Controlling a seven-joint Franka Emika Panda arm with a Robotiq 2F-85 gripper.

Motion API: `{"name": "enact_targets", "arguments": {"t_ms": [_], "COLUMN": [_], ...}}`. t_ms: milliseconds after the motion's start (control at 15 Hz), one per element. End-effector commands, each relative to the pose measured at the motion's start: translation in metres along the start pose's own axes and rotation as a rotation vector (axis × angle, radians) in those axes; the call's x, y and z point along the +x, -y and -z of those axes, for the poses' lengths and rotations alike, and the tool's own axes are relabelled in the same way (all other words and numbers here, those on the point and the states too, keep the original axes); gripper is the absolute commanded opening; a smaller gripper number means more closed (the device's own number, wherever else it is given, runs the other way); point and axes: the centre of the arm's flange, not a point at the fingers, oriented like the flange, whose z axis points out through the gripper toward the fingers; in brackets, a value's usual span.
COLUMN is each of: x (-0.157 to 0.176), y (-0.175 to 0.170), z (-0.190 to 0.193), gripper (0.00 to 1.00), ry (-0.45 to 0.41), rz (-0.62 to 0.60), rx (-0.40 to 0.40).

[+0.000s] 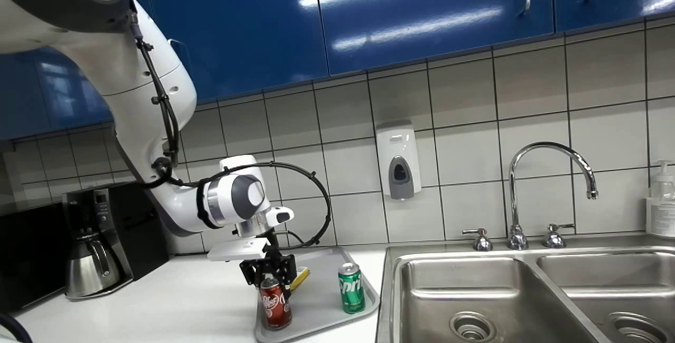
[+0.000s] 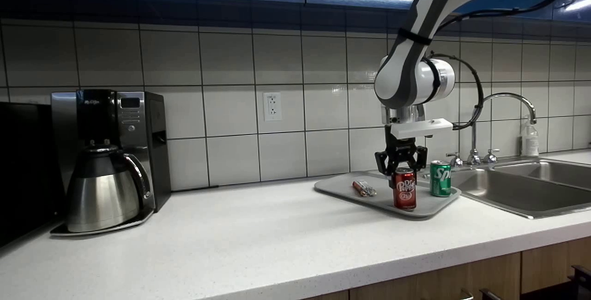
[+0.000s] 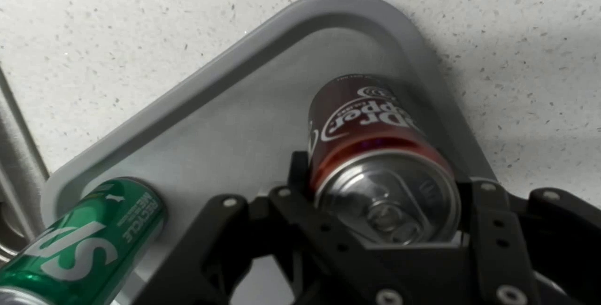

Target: Put the red and green can on the grey tray

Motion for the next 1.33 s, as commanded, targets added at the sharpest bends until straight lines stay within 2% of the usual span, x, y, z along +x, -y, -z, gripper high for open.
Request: {"name": "enact_targets", "arguments": {"t_ms": [0,67,200,867,1267], "x": [0.013,0.013,0.014,0.004,-0.022], "y": [-0.007,-0.007,-0.007,-0.017,-0.018], "z": [0.003,0.003,0.005,0.035,0.073], "gripper": [0.88,0.9,1.0,1.0,1.0], "ry": [-0.005,-0.006,-0.011,-0.054,-0.098], "rz": [0.011,0.012,0.012,0.038,0.075], "rx": [0.018,0.02,0.024,0.047,0.054]}}
